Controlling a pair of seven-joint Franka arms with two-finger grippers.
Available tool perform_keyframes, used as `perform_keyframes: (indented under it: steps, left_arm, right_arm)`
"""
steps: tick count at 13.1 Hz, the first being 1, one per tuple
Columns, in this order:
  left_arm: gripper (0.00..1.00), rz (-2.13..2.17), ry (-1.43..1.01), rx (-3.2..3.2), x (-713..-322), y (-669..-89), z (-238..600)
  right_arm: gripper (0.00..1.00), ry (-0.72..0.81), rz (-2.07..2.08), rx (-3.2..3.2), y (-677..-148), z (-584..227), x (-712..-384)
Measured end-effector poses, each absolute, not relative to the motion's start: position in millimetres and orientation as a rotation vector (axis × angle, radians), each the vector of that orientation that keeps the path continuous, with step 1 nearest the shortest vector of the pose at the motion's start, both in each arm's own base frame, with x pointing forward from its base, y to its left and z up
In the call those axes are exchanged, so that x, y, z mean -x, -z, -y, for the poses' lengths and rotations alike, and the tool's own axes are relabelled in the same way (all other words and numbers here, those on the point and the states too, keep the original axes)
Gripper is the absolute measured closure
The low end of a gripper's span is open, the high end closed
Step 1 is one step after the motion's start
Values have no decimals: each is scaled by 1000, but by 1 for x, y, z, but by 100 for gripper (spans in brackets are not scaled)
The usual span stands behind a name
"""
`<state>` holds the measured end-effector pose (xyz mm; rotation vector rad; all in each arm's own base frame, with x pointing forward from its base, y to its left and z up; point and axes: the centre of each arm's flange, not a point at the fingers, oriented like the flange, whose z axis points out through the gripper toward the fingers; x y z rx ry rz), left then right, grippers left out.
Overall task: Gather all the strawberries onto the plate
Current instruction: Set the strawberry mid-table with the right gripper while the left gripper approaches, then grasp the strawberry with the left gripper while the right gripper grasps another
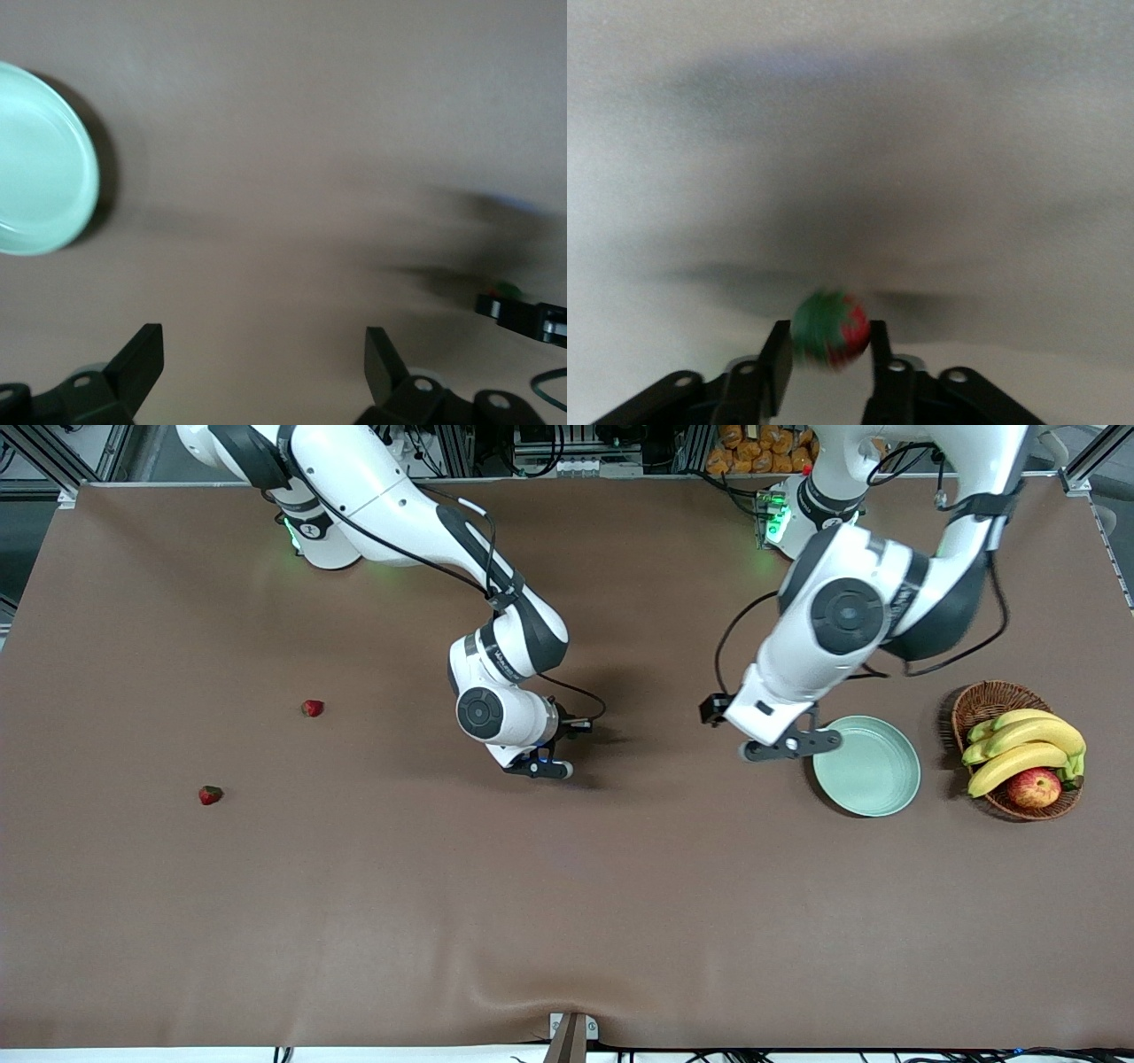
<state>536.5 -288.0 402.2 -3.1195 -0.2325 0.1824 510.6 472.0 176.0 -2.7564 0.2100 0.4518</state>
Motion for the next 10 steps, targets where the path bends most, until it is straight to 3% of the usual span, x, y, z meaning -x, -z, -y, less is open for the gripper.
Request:
perform_keyframes:
  steps: [5,10]
  left_arm:
    - [0,295,-180,3118,-522,-381,326]
    - [0,453,-170,3143,-510,-362,407]
  right_arm:
    - [0,-342,-197,2765,-198,-439,-553]
    - [0,-404,-251,2916,-263,-283,-625]
